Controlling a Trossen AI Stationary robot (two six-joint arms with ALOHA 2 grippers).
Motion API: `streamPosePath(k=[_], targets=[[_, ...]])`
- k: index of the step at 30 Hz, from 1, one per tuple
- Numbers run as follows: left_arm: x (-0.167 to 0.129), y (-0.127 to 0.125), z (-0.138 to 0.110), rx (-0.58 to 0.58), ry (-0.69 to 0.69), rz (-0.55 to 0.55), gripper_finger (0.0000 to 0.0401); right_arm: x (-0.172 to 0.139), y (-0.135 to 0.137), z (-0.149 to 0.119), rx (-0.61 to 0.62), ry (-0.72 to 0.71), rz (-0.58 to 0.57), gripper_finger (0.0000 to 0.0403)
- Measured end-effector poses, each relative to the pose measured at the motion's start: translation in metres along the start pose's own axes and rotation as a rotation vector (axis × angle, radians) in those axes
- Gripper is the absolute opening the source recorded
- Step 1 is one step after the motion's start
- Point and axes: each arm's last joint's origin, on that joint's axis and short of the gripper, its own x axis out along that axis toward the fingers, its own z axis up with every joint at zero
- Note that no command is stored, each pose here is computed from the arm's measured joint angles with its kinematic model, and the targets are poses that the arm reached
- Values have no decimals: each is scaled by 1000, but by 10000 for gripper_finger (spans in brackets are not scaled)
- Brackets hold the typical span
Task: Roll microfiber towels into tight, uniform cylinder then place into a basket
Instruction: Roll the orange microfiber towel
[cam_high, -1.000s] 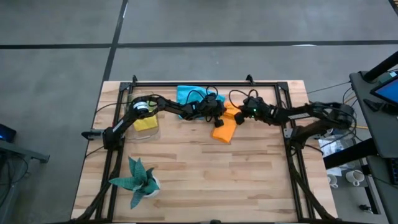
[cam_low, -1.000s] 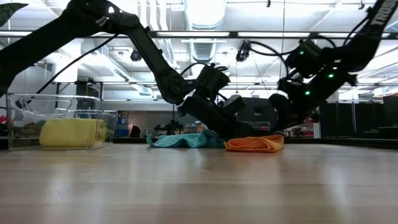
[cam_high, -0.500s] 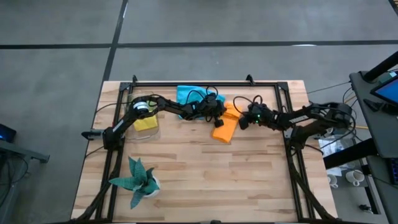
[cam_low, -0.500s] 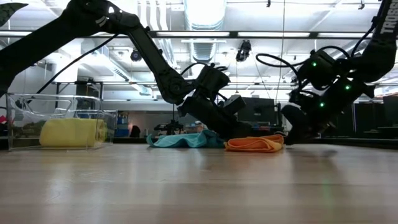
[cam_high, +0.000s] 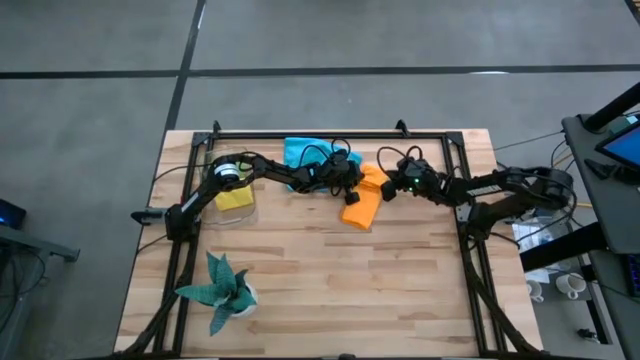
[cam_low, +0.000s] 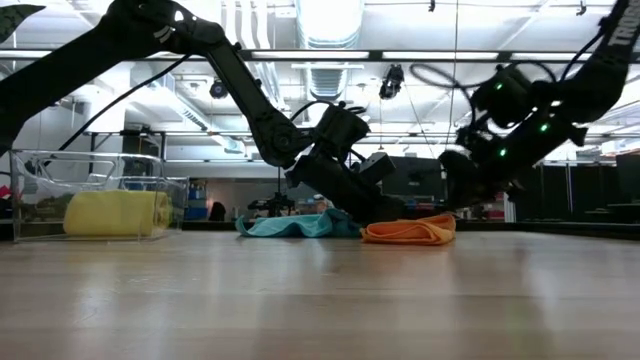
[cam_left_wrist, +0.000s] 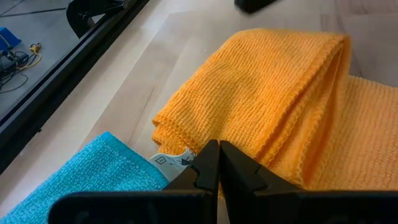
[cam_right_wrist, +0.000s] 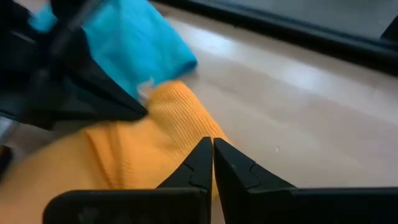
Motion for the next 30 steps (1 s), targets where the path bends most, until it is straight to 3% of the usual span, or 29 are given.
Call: streamPosePath(k=[6,12,21,25,30], targets=[[0,0,0,0,0,0,0,27,-4,-12,-17,112,-72,8],[0,0,0,0,0,0,0,42,-1,-12,-19,132,-93,8],[0,-1,-1,2,8,-4,0,-7,-3,23,-21,71,-96,8],[0,-1,-1,2,9,-4,0,-27,-6,29,44,31,-80,12],[0,-1,-1,2,9,-4,0,-29,-13,26,132,107,-29,60]])
